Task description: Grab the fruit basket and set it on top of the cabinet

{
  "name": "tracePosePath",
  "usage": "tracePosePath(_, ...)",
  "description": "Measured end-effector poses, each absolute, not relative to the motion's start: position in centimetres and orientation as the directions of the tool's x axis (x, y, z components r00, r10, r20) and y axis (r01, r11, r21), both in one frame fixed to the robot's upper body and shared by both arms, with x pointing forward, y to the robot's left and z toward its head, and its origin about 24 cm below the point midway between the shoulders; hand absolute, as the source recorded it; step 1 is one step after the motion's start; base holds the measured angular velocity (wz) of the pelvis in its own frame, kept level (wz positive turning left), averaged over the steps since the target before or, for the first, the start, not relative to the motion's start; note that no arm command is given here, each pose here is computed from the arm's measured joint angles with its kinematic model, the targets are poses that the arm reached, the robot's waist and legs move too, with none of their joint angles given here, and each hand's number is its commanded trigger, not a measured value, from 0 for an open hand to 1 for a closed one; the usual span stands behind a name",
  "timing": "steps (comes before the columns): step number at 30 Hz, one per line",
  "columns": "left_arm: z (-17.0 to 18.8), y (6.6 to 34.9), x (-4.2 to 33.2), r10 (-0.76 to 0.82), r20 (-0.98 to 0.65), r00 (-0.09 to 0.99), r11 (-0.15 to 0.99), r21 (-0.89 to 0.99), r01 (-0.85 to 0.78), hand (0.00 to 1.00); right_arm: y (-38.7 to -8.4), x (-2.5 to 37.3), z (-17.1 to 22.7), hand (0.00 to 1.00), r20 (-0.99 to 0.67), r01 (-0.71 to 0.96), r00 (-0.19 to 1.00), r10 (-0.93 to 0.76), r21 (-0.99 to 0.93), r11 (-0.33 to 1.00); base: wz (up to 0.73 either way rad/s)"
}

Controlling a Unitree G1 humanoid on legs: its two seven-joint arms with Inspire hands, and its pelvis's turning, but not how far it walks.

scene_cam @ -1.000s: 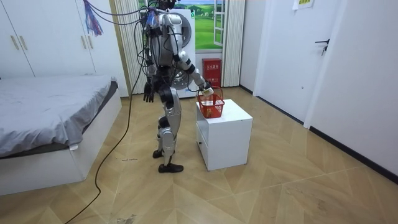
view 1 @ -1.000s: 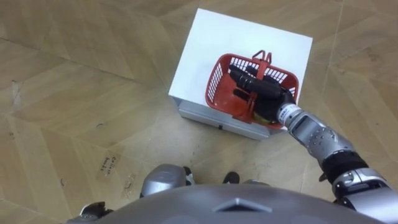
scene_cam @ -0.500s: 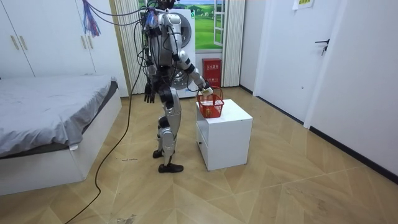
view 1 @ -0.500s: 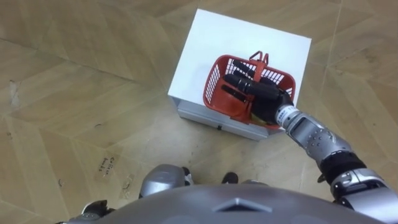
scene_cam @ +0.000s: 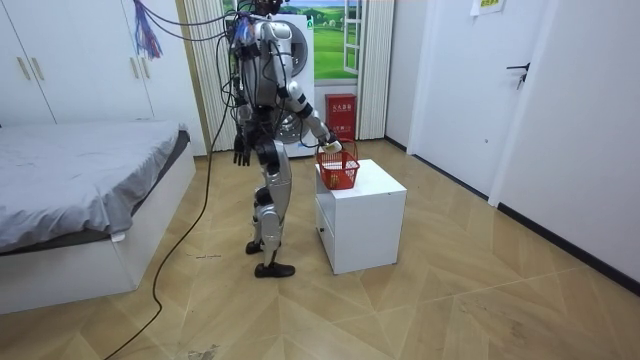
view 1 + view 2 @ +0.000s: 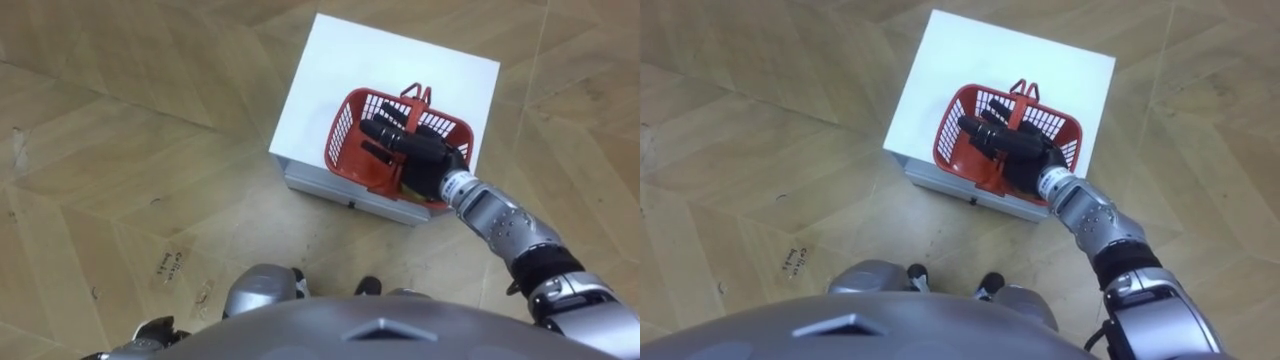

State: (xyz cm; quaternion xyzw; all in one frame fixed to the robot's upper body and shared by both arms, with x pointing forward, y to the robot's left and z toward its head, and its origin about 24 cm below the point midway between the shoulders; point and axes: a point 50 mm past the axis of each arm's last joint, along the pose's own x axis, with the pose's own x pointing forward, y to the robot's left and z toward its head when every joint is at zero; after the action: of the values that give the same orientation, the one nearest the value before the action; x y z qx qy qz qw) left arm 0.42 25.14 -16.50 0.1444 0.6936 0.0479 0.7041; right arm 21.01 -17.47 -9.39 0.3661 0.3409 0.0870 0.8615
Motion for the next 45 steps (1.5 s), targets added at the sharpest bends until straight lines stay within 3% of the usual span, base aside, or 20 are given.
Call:
tracePosePath(10, -16.5, 25.2, 0.3, 0.270, -0.962, 0.030, 0.954, 0.272, 0.124, 0.00, -17.5, 21.1, -9.2, 0.00, -0.517, 0.096, 0.759, 0.394, 0.689, 0.718, 0.00)
tracePosePath(29, -16.3, 25.9, 0.4, 0.275, -0.960, 0.043, 0.960, 0.277, 0.049, 0.00, -20.4, 20.5, -7.3, 0.00, -0.444, 0.049, 0.824, 0.352, 0.675, 0.736, -0.05)
tracePosePath(45, -16.0, 26.8, 0.4, 0.296, -0.953, 0.067, 0.953, 0.299, 0.040, 0.00, -20.6, 17.8, -7.8, 0.00, -0.455, 0.076, 0.818, 0.351, 0.691, 0.719, 0.00)
